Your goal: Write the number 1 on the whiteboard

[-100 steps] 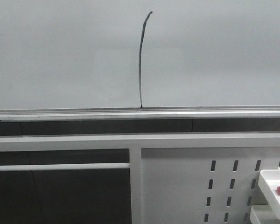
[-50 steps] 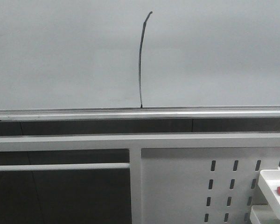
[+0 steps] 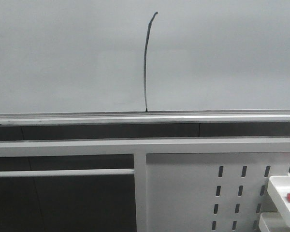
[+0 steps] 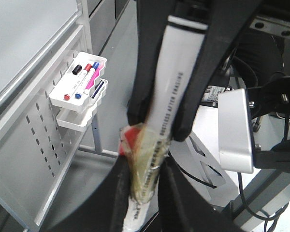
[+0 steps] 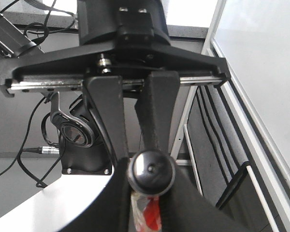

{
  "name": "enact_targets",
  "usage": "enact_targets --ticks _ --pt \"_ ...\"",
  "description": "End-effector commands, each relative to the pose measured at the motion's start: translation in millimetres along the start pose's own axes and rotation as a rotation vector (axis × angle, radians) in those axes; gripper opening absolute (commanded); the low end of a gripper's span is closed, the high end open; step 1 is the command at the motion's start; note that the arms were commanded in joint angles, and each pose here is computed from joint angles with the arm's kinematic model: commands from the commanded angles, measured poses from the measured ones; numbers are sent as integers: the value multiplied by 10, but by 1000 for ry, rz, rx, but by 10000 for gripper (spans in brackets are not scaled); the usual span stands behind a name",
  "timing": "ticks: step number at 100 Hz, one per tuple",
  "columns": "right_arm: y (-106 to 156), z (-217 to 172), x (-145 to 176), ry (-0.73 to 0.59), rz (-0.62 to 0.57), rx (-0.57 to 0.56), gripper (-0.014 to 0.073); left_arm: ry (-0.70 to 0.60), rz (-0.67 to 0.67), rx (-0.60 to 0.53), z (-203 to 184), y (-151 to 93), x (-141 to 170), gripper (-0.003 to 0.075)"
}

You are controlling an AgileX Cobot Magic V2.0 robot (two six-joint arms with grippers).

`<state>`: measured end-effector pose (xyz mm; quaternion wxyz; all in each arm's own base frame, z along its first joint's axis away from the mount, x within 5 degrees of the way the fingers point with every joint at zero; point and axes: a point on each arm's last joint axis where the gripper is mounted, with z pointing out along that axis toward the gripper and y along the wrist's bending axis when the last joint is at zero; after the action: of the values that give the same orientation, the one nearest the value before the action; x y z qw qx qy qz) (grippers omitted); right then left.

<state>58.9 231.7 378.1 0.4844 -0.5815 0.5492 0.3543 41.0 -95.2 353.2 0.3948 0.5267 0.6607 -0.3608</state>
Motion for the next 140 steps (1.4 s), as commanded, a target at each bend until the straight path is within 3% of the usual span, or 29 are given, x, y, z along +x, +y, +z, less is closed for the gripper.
enact_targets --ticks 1,41,54,68,80,118,123,130,140 --pt "-35 -77 -164 -86 14 40 -77 -96 -20 -50 -36 44 -155 -4" --pt "-51 -79 -177 -101 14 57 -55 -126 -19 -105 -43 94 -182 -20" --pt "-78 -83 -200 -126 15 87 127 -132 -18 -120 -45 107 -186 -20" --pt "-126 -94 -239 -171 17 140 428 -131 -15 -129 -46 115 -186 -20" --pt "-180 -164 -309 -240 17 208 508 -144 -15 -150 -50 134 -197 -20" --pt "-195 -762 -559 -456 -29 330 482 -274 -46 -267 -43 268 -234 -20" --pt "-191 -829 -571 -469 -31 334 426 -304 -58 -268 -30 282 -228 -20" --pt "-180 -939 -569 -473 -36 332 282 -362 -104 -276 -9 314 -213 -20" --pt "-163 -1056 -480 -436 -50 328 -22 -430 -133 -305 24 374 -164 -20"
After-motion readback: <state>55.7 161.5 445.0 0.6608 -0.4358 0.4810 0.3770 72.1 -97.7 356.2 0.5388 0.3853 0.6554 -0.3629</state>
